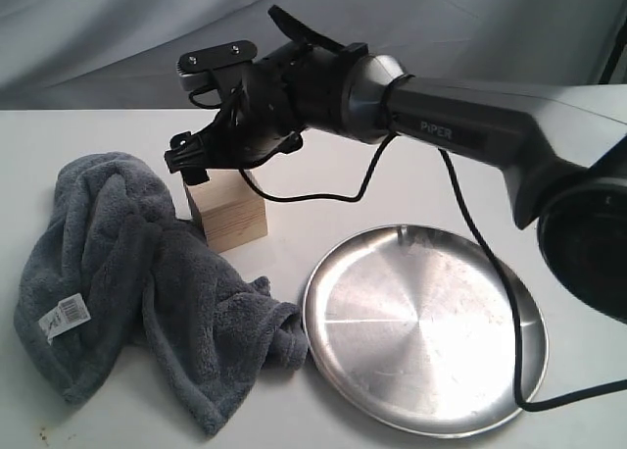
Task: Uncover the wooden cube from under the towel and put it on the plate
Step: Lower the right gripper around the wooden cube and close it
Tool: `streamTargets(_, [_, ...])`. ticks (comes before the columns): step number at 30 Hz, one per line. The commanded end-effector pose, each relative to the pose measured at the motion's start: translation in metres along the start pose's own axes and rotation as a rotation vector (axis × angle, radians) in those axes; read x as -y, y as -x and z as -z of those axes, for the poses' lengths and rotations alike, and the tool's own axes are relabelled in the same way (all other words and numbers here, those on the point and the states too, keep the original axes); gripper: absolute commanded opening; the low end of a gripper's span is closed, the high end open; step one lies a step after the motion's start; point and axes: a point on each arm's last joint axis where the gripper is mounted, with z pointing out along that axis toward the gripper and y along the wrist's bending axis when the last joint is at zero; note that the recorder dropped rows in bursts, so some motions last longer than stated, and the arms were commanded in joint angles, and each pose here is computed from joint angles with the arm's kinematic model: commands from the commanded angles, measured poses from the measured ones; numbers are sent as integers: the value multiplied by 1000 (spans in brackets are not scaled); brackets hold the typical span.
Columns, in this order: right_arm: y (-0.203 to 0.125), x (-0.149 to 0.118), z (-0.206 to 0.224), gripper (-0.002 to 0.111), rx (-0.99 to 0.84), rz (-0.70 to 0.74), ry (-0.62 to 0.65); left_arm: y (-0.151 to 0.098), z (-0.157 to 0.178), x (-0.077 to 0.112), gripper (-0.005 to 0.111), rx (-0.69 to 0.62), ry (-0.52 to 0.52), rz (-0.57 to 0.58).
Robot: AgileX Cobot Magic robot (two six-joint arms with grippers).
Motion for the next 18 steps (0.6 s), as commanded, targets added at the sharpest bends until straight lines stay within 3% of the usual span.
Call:
streamTargets(1, [0,1,-5,90,25,21,9,-1,0,0,0,4,-8,5])
streamTargets(18, [-17,-14,-18,97,-55,54,27,-1,0,0,0,4,-8,5])
